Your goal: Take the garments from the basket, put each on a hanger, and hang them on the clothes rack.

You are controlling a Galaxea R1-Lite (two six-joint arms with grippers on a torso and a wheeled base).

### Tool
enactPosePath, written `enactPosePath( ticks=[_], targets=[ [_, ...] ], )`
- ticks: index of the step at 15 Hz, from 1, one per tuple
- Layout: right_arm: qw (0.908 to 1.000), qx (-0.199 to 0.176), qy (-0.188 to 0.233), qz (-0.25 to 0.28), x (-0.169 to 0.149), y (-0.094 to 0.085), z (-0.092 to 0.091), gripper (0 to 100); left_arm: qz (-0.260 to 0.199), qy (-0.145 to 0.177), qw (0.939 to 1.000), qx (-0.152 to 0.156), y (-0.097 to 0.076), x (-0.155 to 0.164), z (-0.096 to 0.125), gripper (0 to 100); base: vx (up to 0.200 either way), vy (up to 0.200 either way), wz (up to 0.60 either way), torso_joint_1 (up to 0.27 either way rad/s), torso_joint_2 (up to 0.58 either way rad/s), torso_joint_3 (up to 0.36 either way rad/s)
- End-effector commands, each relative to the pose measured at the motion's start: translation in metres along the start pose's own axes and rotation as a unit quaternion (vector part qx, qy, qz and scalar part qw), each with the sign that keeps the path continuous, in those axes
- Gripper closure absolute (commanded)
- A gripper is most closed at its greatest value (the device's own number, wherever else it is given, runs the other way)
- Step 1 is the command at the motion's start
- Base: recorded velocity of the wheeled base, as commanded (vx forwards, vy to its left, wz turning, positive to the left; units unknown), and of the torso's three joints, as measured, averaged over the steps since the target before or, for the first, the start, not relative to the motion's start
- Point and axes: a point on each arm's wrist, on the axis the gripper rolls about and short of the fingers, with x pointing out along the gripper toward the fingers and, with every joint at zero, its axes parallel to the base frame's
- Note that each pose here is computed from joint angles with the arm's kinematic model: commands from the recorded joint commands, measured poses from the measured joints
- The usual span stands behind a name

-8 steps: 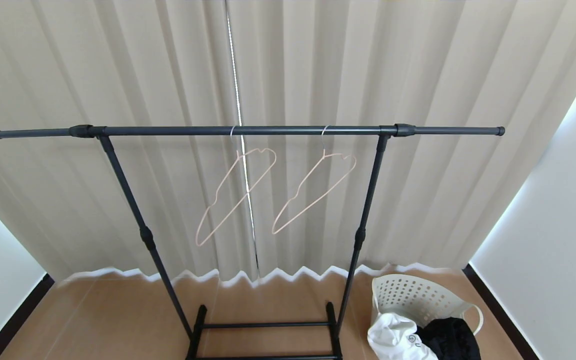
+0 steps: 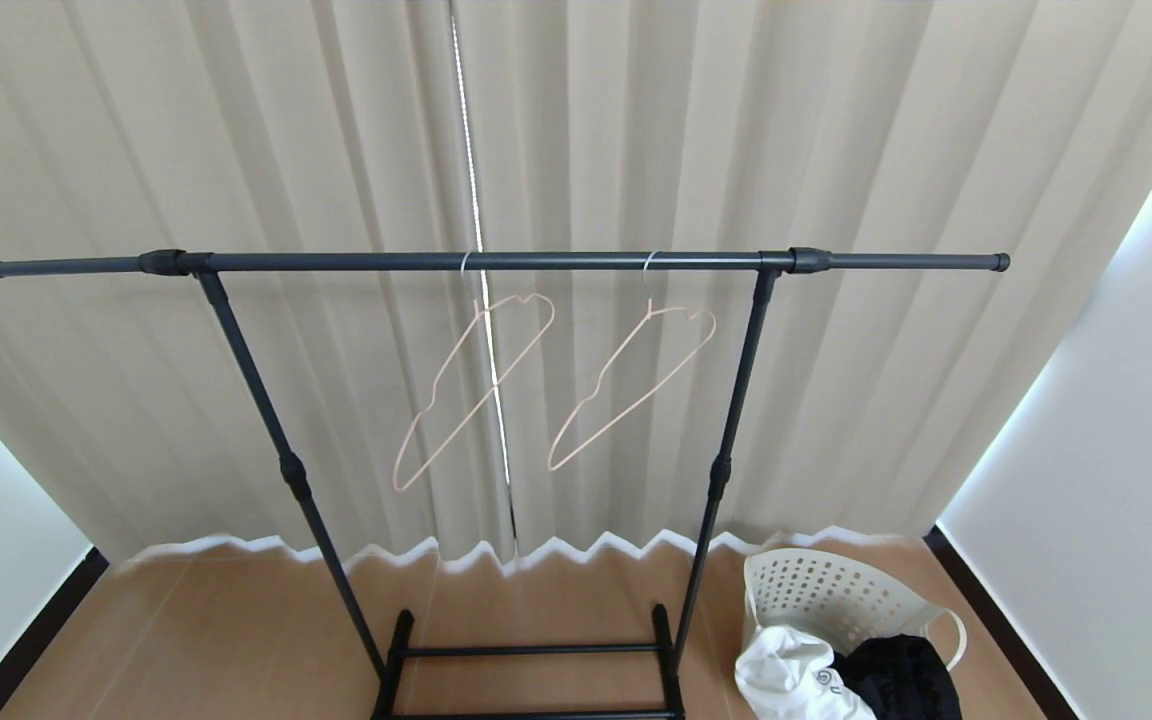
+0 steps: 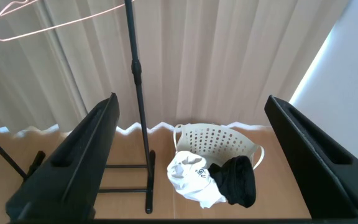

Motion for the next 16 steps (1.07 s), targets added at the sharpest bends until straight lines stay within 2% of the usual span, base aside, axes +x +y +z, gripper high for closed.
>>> enactPosePath(
  ticks=[1,12,16],
  targets=[
    [1.0000,-0.001,0.001,0.002,0.0001,0.0001,0.0001,0,0.000,0.000,1.0000,0.000,0.0000,0.0000,0.0002,0,0.000,0.000,0.00,0.000,0.00,0.000],
    [1.0000,0.005,0.000,0.004,0.0000,0.0002,0.0005,0,-0.004,0.001,1.0000,0.001,-0.0002,0.0000,0.0001,0,0.000,0.000,0.00,0.000,0.00,0.000],
    [1.0000,0.004,0.000,0.004,0.0000,0.0002,0.0005,0,-0.005,0.001,1.0000,0.002,-0.0002,0.0000,0.0001,0,0.000,0.000,0.00,-0.135,0.31,0.172]
  ],
)
